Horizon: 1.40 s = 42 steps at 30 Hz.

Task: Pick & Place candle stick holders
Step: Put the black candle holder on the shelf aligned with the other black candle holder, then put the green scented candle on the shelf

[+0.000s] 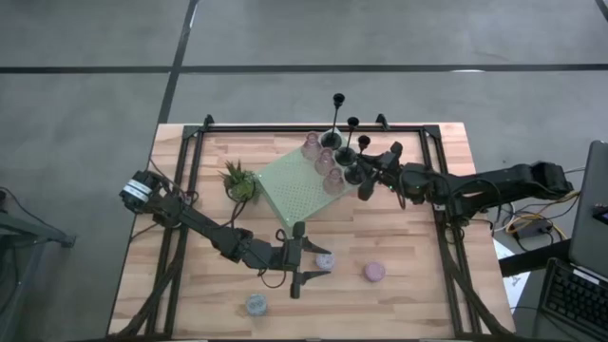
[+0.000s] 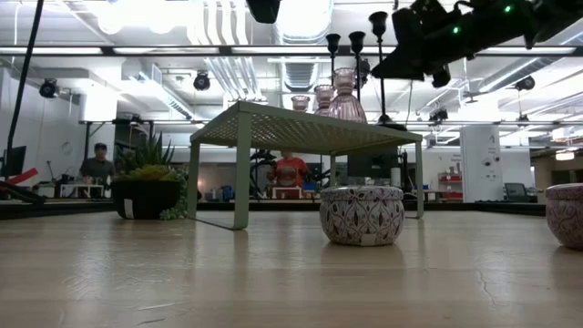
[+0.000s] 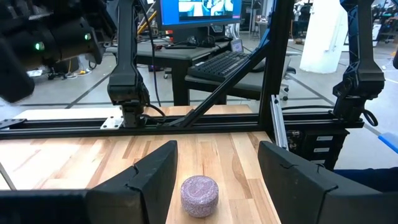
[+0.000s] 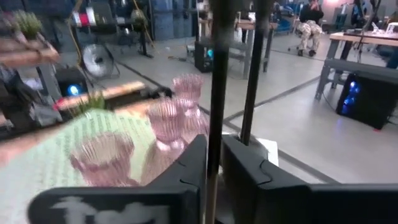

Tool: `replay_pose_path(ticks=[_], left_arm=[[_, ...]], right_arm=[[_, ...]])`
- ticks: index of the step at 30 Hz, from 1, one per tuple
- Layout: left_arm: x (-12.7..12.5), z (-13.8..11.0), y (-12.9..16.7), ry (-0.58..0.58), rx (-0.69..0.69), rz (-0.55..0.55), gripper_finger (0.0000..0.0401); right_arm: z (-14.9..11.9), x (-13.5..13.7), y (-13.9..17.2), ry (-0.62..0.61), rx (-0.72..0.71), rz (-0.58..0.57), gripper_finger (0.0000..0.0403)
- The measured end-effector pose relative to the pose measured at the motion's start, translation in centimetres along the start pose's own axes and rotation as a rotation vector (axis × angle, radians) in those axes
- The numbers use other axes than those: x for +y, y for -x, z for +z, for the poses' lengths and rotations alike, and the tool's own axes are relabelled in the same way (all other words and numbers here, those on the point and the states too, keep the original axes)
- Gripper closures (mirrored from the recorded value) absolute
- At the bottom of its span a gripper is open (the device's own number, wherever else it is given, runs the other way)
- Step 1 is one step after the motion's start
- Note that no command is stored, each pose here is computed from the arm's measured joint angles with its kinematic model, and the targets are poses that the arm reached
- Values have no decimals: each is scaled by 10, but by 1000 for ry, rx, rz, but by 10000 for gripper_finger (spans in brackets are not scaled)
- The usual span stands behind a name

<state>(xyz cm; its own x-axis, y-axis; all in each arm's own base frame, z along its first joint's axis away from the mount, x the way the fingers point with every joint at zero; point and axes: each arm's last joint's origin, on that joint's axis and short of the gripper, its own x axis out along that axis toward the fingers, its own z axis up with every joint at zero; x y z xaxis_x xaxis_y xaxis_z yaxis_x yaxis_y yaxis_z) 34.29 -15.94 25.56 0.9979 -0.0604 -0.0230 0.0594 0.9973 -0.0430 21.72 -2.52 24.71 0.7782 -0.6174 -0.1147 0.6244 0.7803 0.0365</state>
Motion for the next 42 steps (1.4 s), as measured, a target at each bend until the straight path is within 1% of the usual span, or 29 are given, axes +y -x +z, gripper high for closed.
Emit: replay_pose_path(ticks=[6,11,15,20,25,29,33,36,38,41,42], left_arm=[[0,0,0,0,1,0,172],[0,0,0,-1,2,1,172],[0,0,0,-2,4,0,172],[0,-1,0,-4,8,1,172],[0,-3,0,9,33,-2,172],[-1,-14,1,-13,137,-28,171],[0,-19,4,15,219,-38,171],[-4,-17,11,2,276,-110,171],[-6,-18,17,-1,344,-159,172],[-7,-10,27,40,480,-259,172],[-7,-5,31,68,520,-269,172]], right_arm=[[2,0,0,0,-11,1,296],[6,-2,4,0,-25,4,252],[9,-8,13,7,-4,1,226],[11,-17,26,-41,40,24,204],[15,-19,39,-75,62,150,191],[17,-11,50,-60,51,247,186],[17,1,63,-50,53,353,186],[14,13,75,-24,65,450,186],[13,21,84,-6,68,517,188],[11,31,97,5,71,619,188],[10,35,102,4,68,652,188]])
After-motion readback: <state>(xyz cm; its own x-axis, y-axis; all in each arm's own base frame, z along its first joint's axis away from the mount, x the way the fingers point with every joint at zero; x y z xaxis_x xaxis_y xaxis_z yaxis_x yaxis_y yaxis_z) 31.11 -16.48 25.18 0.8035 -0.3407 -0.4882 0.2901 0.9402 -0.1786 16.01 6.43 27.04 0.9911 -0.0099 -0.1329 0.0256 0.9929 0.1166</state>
